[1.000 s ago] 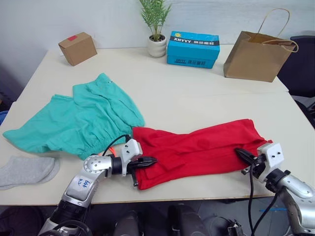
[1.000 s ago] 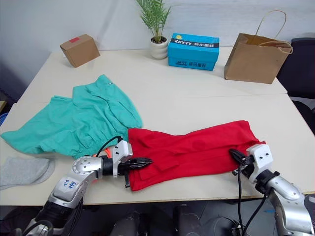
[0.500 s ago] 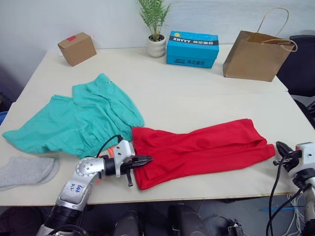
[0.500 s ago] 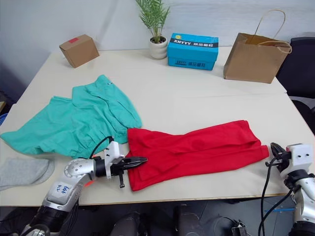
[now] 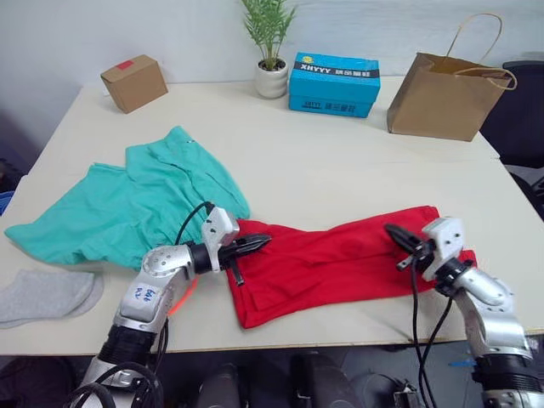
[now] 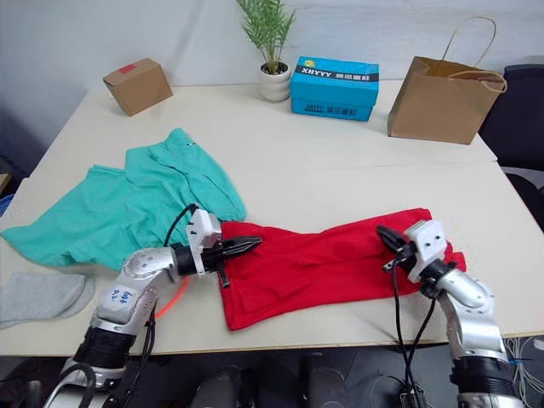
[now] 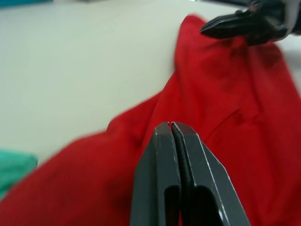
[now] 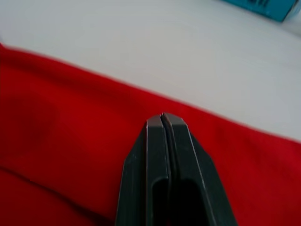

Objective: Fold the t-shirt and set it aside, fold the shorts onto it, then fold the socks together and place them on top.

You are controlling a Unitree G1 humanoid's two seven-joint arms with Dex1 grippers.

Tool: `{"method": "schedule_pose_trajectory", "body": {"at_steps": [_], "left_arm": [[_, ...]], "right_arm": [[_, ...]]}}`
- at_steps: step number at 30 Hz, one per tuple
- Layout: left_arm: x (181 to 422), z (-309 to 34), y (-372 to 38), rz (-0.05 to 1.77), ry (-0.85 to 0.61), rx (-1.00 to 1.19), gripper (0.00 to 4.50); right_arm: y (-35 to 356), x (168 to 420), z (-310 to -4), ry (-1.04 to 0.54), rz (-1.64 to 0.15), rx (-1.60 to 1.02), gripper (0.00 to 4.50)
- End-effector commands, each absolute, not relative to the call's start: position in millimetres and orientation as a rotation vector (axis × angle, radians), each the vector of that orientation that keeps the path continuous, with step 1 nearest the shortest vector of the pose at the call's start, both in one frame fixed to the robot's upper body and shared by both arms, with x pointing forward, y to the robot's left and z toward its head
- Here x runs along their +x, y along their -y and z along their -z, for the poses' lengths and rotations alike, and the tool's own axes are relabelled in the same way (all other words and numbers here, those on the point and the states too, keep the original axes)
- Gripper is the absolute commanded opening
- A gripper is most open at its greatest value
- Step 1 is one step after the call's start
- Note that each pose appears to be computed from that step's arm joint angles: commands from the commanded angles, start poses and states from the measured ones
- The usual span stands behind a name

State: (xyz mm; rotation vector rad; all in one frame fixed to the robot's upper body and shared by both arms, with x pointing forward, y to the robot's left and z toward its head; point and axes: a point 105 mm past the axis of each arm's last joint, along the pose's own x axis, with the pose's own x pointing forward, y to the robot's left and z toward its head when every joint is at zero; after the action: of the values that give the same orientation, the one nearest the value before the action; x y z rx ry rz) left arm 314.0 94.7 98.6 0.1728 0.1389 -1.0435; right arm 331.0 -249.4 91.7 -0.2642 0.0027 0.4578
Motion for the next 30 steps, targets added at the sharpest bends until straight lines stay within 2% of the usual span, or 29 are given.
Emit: {"method": "schedule_pose_trajectory", "body": {"at_steps": [1,4,10,13,15,18,24,28,30], "left_arm": [[316.2,-98.2,-97.8,1.028,-0.155,0.241,0.05],[315.0,-100.1,-103.5,1.024,-0.152,0.256,0.05],[303.7,-124.1,-113.6,1.125,-0.055,0.238,0.05],[294.9,-140.9,-118.2,1.223,0.005,0.216,0.00],[288.0,-153.2,-120.3,1.283,0.048,0.166,0.00],[281.7,-160.8,-124.7,1.326,0.057,0.140,0.59],[282.2,-160.1,-135.1,1.333,0.044,0.187,2.47],[288.9,-168.9,-134.9,1.331,0.083,0.240,3.74],[289.7,-169.9,-132.6,1.351,0.093,0.271,4.34]], "right_arm": [[277.7,335.0,-90.2,-0.022,-0.355,-0.314,0.00],[301.9,331.2,-87.2,-0.051,-0.307,-0.339,0.00],[306.5,317.1,-127.1,0.071,-0.370,-0.228,0.00],[308.3,306.4,-138.7,0.025,-0.417,-0.184,0.58],[309.9,302.7,-143.7,-0.031,-0.458,-0.233,1.31],[317.9,308.4,-165.7,-0.098,-0.493,-0.302,2.35],[309.5,319.0,-178.8,-0.271,-0.646,-0.325,4.46],[314.3,341.7,-184.8,-0.280,-0.617,-0.420,4.50],[320.6,351.5,-178.3,-0.345,-0.601,-0.490,4.50]]}}
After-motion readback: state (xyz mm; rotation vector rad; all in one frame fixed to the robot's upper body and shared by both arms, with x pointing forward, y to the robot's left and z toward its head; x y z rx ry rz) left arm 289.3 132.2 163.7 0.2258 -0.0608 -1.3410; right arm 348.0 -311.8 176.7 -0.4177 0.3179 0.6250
